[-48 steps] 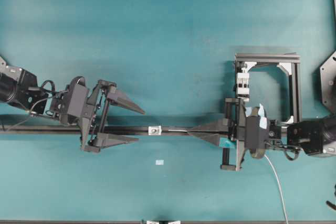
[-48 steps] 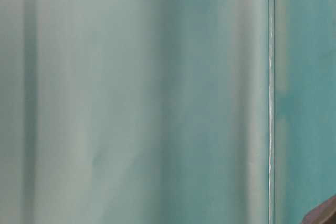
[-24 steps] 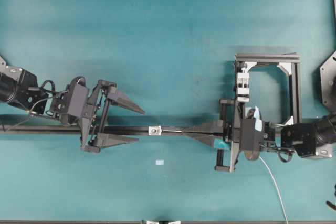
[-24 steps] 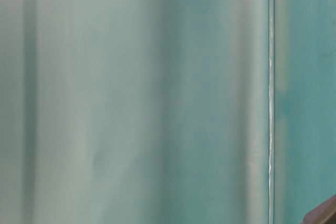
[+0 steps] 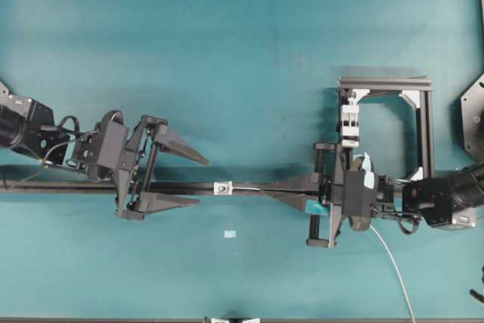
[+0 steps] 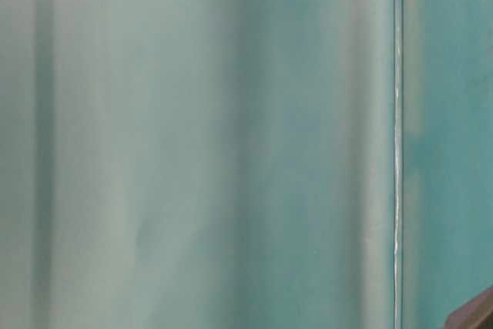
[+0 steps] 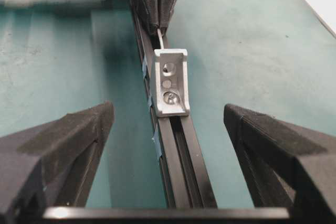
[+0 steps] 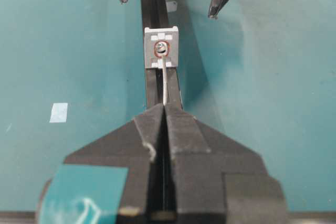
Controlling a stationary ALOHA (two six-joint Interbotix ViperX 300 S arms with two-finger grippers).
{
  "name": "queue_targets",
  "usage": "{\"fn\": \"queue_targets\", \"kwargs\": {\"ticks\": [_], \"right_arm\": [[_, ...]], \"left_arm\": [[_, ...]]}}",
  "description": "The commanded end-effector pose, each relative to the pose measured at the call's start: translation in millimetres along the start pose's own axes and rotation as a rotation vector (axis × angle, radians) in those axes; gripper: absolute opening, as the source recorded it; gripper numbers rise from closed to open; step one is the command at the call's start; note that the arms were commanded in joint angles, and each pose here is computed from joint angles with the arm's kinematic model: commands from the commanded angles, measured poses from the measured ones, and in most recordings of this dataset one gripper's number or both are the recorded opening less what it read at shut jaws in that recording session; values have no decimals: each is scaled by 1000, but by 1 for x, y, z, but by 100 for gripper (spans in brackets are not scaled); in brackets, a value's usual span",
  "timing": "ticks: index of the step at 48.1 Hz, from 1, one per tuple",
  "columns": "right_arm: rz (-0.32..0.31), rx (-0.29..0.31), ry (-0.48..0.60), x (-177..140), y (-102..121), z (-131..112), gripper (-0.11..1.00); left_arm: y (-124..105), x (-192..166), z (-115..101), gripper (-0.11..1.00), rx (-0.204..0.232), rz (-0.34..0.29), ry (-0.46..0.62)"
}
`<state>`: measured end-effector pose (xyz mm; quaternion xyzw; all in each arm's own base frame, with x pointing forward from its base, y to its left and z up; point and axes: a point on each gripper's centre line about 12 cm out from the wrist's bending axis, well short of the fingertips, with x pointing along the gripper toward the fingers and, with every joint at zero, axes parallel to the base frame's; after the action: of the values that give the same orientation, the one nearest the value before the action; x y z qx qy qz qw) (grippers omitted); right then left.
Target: Insert the wire through the hole in the metal fitting marked with a red label. (retake)
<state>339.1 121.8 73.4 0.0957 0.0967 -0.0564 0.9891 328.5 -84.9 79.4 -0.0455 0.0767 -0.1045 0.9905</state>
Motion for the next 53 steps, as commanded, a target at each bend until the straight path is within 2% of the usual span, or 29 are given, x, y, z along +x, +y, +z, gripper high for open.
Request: {"fn": "queue_targets", "kwargs": {"ticks": [1, 53], "right_arm": [[0, 12, -21, 4, 2, 6, 2], [-21, 2, -9, 28, 3, 7, 2]], "left_arm": [[-2, 2, 7, 57, -2, -7, -25], [-3, 6, 9, 57, -1, -8, -30]]}}
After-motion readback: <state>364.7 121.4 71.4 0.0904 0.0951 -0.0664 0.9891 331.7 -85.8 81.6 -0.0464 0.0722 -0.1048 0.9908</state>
